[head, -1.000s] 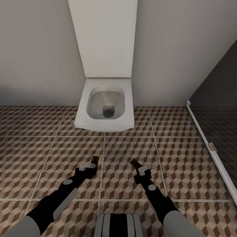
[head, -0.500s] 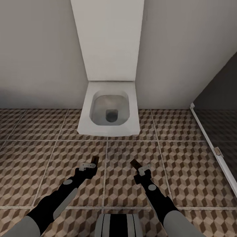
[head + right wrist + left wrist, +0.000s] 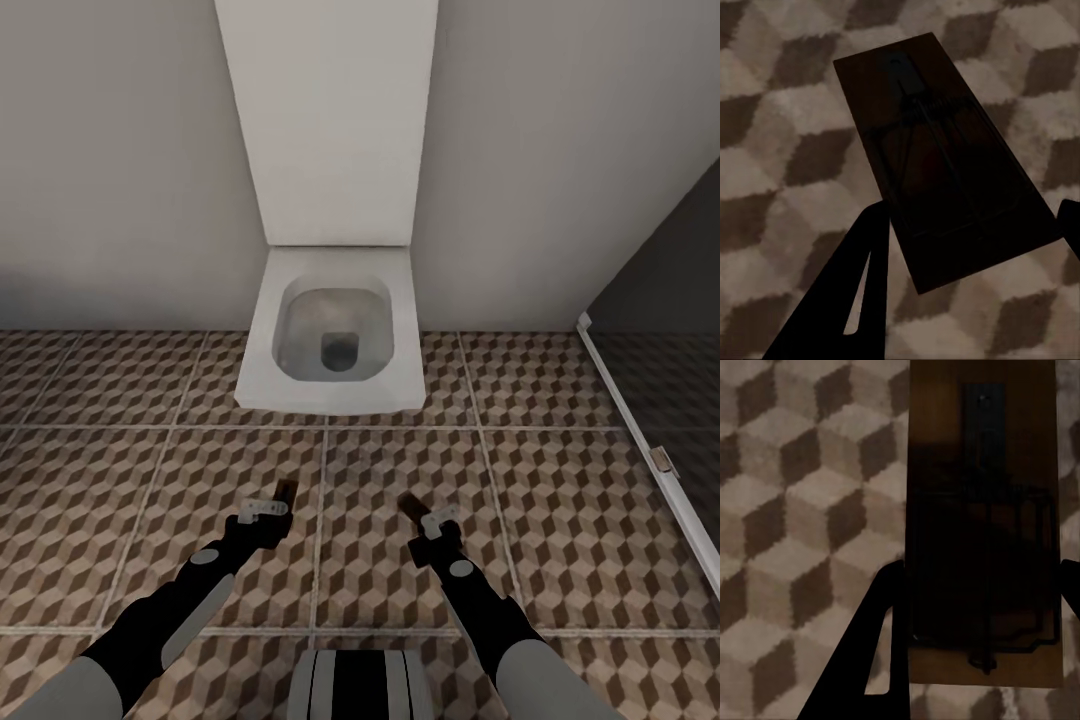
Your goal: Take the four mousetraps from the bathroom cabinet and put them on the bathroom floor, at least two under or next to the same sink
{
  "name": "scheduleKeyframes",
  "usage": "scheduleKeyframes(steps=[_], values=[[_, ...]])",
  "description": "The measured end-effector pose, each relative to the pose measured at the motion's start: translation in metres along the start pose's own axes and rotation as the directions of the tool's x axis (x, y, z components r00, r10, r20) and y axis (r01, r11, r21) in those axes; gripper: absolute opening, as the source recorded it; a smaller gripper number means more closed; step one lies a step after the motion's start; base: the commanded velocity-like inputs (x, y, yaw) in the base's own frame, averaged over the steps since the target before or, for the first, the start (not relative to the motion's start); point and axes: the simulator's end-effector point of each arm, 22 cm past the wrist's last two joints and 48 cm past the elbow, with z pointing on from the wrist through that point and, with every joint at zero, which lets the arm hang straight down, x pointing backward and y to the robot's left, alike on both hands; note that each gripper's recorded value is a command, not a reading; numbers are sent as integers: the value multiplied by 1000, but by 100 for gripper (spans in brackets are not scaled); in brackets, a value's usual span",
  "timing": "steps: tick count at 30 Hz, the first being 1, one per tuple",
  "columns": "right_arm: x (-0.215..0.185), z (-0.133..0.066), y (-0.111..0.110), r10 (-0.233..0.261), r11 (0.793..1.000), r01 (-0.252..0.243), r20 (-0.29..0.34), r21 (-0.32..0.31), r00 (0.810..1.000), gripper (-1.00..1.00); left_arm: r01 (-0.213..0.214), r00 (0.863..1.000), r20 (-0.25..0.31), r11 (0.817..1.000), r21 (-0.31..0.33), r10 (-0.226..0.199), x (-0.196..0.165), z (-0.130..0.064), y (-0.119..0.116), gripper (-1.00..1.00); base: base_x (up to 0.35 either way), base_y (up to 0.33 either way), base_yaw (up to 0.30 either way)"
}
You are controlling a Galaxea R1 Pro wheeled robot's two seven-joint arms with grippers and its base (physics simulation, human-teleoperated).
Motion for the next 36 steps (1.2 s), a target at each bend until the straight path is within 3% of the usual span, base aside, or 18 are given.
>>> scheduleKeyframes(steps=[4,17,26,36], values=[[2,0,0,1,1000,-1,-7,0,1000,-100,-1,1000,-5,1000,-1,1,3,0,1,-100,0,0,0],[-15,0,24,20,999,-20,15,-29,1000,-100,1,994,-105,999,-53,-6,57,7,21,-100,0,0,0],[-17,-1,29,19,998,-17,20,-57,1000,-100,10,997,-80,998,-67,-15,67,10,21,-100,0,0,0],[-17,-1,30,20,998,-18,20,-61,1000,-100,6,991,-130,996,-87,-18,93,10,29,-100,0,0,0]])
